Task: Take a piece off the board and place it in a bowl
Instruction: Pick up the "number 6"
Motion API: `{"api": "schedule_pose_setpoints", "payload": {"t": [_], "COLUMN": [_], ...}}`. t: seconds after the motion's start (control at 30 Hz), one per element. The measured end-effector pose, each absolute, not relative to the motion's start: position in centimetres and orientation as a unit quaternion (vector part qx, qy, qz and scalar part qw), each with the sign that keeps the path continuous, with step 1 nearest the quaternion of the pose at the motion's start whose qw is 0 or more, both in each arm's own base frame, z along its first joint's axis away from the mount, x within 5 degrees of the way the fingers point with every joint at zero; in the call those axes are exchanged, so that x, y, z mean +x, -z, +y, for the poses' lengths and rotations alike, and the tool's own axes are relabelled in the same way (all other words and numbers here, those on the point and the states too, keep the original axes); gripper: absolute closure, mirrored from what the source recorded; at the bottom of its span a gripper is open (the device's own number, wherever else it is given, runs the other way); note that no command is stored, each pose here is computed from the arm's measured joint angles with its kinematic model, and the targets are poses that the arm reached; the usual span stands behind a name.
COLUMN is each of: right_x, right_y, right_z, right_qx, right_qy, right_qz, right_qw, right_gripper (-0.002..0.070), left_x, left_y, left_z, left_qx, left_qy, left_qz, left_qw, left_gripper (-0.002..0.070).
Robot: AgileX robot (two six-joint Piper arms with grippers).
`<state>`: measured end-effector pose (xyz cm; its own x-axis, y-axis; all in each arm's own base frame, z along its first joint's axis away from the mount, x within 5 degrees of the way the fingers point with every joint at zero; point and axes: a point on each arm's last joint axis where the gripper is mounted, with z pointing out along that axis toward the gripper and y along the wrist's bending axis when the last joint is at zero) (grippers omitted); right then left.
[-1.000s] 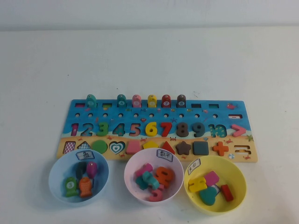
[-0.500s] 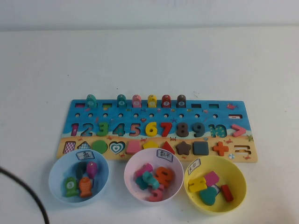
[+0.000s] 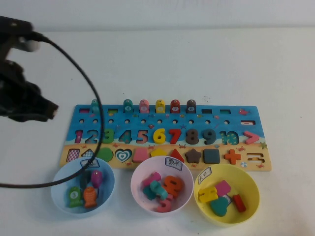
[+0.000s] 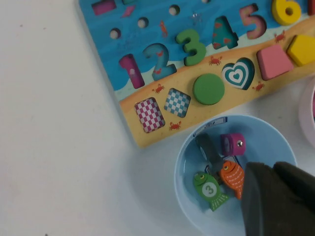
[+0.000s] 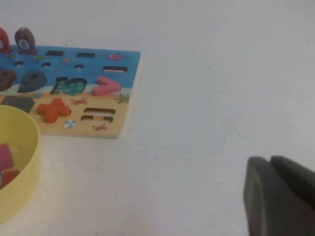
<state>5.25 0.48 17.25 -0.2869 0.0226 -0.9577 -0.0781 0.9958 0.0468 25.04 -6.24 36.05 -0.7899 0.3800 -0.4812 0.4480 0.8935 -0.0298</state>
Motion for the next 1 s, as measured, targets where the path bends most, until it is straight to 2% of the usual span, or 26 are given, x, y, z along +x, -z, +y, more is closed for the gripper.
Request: {"api": "schedule_pose_setpoints", "payload": {"t": [0.2, 0.43, 0.7, 0.9, 1.0], "right_x": [5.3, 5.3, 5.3, 5.2, 5.2], "right_y": [-17.3, -17.3, -17.3, -17.3, -17.3], "right_z": [0.5, 0.5, 0.5, 0.5, 0.5], "right_qx": [-0.017, -0.017, -0.017, -0.014, -0.012], "right_qy": [-0.042, -0.042, -0.042, -0.047, -0.05], "right_qz": [0.801, 0.801, 0.801, 0.801, 0.801], "right_qw": [0.597, 0.597, 0.597, 0.596, 0.596], "right_gripper": [0.0694, 0.0694, 0.0694, 0.0694, 0.0694], "left_x": [30.2, 34.6, 35.6, 35.6, 35.9], "left_y": [-32.8, -30.8, -30.3, -26.9, -24.8], "left_z": [-10.6, -13.0, -17.8, -21.3, -22.2], "left_qx": [0.272, 0.277, 0.341, 0.372, 0.375], "left_qy": [0.065, 0.069, 0.072, 0.08, 0.079], "left_qz": [0.945, 0.948, 0.927, 0.92, 0.921], "left_qw": [0.17, 0.142, 0.141, 0.099, 0.073], "left_gripper": [0.0676, 0.0676, 0.0676, 0.0673, 0.0615]}}
